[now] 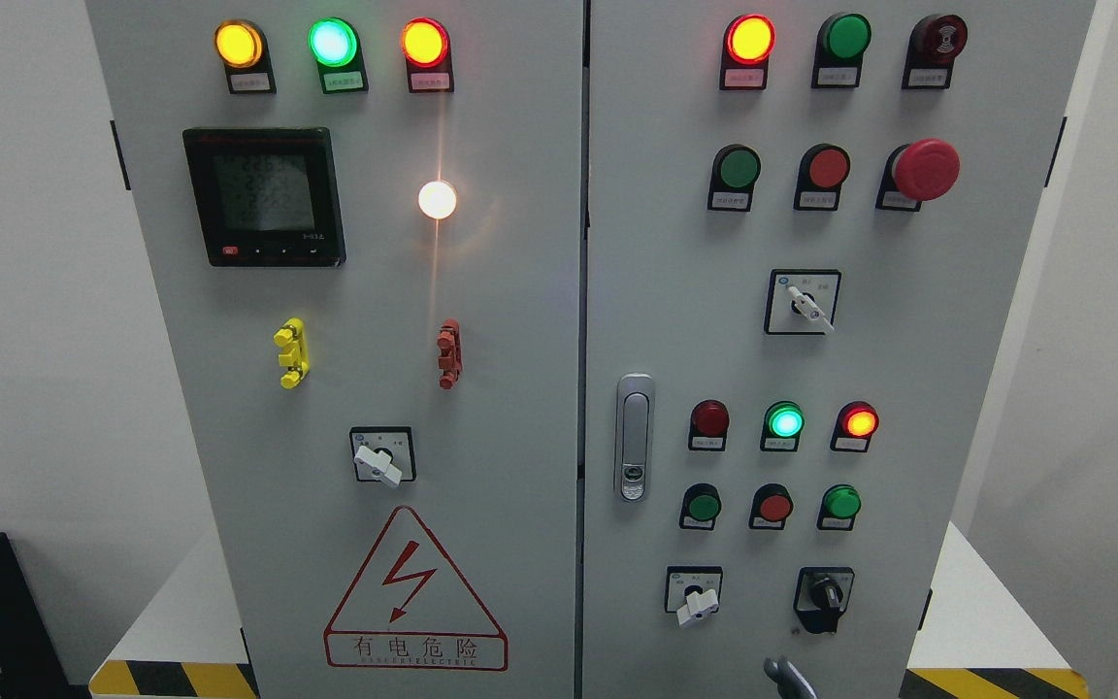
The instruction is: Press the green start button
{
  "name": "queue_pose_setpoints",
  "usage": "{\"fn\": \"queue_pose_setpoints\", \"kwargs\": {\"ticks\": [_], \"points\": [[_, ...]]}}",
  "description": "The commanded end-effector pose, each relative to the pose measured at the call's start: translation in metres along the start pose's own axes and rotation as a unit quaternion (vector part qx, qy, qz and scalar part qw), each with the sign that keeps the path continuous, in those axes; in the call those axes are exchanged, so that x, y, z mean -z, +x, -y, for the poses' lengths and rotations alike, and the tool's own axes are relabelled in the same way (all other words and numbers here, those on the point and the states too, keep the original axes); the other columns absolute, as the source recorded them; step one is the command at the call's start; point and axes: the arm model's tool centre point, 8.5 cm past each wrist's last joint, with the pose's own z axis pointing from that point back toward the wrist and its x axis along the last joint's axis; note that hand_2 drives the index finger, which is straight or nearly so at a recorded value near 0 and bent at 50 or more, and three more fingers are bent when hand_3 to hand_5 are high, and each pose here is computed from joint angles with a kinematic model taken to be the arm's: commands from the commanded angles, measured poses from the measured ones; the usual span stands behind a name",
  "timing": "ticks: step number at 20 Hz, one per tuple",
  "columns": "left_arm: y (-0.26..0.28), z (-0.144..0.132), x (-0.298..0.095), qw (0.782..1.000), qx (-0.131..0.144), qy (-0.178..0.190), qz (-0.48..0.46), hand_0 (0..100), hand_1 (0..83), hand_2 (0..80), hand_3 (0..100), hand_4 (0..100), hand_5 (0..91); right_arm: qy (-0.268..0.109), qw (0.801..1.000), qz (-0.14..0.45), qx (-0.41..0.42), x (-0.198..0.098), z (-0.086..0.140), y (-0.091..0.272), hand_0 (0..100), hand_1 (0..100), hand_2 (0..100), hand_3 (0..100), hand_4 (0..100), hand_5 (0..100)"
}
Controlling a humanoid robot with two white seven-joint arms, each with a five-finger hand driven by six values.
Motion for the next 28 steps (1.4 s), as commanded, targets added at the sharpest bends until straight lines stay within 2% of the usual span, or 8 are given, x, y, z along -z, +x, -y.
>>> {"fn": "queue_pose_setpoints", "kwargs": {"ticks": [1, 4, 8, 14, 19, 24, 28], "points": [[0.024, 0.002, 0.001, 1.0, 0.0, -0.003, 0.025, 12, 55.6, 0.0, 0, 0, 0.0, -0.005, 0.997, 0.02, -0.077, 0.012, 0.0, 0.002, 7, 32, 0, 57, 57, 54], [0.024, 0.002, 0.001, 1.0, 0.0, -0.003, 0.025, 12, 55.6, 0.0, 0, 0, 0.0, -0.003, 0.99, 0.032, -0.136, 0.016, -0.001, 0.006, 8, 33, 0, 64, 66, 69], [0.024, 0.002, 0.001, 1.0, 0.0, -0.003, 0.025, 12, 55.6, 0.0, 0, 0, 0.0, -0.008, 0.98, 0.045, -0.192, 0.021, -0.002, 0.009, 18, 36, 0, 71, 72, 83], [0.024, 0.002, 0.001, 1.0, 0.0, -0.003, 0.025, 12, 55.6, 0.0, 0, 0, 0.0, -0.016, 0.949, 0.075, -0.305, 0.037, 0.001, 0.005, 30, 36, 0, 81, 81, 96], [0.024, 0.002, 0.001, 1.0, 0.0, -0.003, 0.025, 12, 55.6, 0.0, 0, 0, 0.0, -0.022, 0.924, 0.093, -0.372, 0.052, 0.004, 0.006, 33, 34, 0, 87, 83, 100], [0.024, 0.002, 0.001, 1.0, 0.0, -0.003, 0.025, 12, 55.6, 0.0, 0, 0, 0.0, -0.032, 0.901, 0.096, -0.422, 0.064, 0.011, 0.003, 34, 34, 0, 89, 85, 100], [0.024, 0.002, 0.001, 1.0, 0.0, -0.003, 0.025, 12, 55.6, 0.0, 0, 0, 0.0, -0.033, 0.896, 0.099, -0.431, 0.077, 0.011, 0.002, 34, 34, 0, 89, 85, 100]]}}
